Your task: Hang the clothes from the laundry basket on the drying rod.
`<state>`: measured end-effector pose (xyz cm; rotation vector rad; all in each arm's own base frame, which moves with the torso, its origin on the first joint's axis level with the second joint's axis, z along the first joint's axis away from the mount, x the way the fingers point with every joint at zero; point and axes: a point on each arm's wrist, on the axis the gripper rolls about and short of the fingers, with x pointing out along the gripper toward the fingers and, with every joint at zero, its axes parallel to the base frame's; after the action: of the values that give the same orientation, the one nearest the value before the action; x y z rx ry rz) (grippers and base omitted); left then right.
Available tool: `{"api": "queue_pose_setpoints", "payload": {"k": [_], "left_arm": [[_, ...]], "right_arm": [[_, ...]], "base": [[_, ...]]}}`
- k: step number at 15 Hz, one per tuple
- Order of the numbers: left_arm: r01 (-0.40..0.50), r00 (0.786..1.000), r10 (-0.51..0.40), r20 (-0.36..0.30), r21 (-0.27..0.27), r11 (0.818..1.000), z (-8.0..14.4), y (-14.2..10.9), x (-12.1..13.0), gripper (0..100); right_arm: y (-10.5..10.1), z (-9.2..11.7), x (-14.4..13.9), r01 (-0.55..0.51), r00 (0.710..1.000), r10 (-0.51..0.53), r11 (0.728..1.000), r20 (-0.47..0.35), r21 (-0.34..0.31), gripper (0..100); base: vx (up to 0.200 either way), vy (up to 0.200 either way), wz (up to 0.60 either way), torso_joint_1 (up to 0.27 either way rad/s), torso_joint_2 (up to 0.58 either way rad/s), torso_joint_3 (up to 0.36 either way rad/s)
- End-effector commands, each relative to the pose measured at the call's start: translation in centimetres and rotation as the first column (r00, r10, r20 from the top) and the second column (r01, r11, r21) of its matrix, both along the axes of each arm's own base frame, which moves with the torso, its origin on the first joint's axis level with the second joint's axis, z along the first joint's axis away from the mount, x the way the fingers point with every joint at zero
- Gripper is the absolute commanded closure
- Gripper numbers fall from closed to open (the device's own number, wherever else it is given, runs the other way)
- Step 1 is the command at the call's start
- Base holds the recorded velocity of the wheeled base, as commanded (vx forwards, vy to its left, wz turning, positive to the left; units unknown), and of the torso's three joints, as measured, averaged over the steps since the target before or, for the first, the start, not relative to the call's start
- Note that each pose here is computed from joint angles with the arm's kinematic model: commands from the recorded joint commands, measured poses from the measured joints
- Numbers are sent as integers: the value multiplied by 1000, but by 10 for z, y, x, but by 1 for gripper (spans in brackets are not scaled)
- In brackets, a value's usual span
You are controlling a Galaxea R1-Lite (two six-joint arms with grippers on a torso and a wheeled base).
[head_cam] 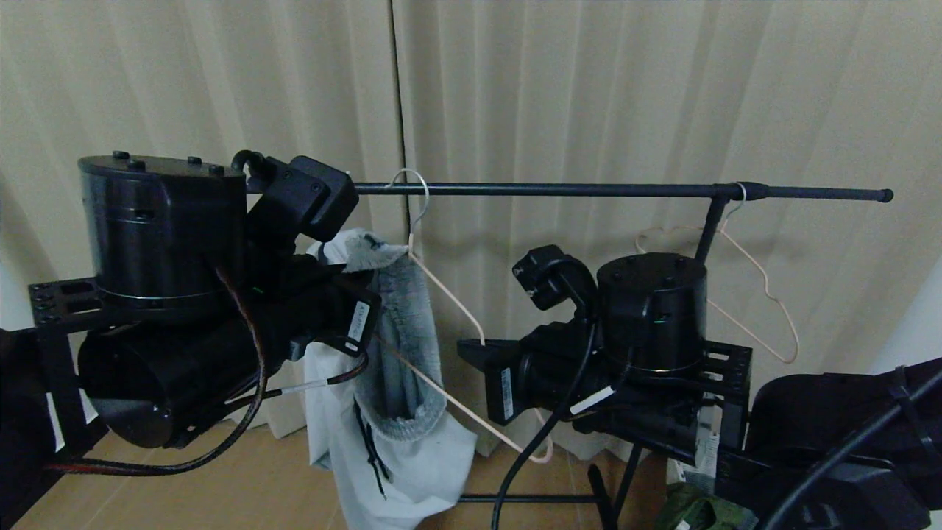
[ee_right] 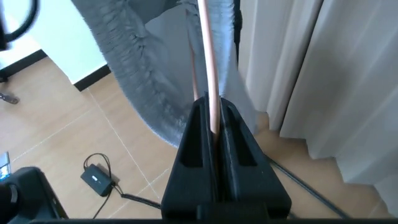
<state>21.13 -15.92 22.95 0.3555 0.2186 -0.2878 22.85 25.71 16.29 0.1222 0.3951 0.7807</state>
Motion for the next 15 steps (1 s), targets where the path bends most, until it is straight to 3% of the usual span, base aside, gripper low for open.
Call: {"api": "queue_pose_setpoints", "payload": {"k": [1, 4, 5, 10, 13, 15], "left_arm": [[-2, 1000, 2, -2, 1, 1000, -1, 1, -2, 100], [0, 1000, 1, -15, 12, 1000, -6, 6, -7, 100], [4, 1000, -4, -19, 14, 1000, -7, 6, -8, 0], [15, 1000, -15, -28, 21, 1000, -11, 6, -11, 0], [114, 993, -115, -32, -10, 993, -13, 15, -24, 0], [131, 991, -131, -5, -26, 991, -10, 22, -31, 0]], "right_arm": [[-9, 6, -8, -5, 1000, 5, 1000, 14, 13, 100], [-24, 7, -21, -26, 994, 25, 1000, 103, 14, 100], [-25, 5, -22, -31, 993, 30, 1000, 114, 5, 100], [-26, 10, -24, -35, 988, 29, 999, 152, 37, 100], [-28, 13, -25, -33, 986, 26, 999, 163, 39, 100], [-40, 19, -19, -10, 981, 5, 1000, 194, 25, 100]], "base": [[0, 0, 0, 0, 0, 0], [0, 0, 0, 0, 0, 0], [0, 0, 0, 0, 0, 0], [0, 0, 0, 0, 0, 0], [0, 0, 0, 0, 0, 0], [0, 0, 0, 0, 0, 0]]}}
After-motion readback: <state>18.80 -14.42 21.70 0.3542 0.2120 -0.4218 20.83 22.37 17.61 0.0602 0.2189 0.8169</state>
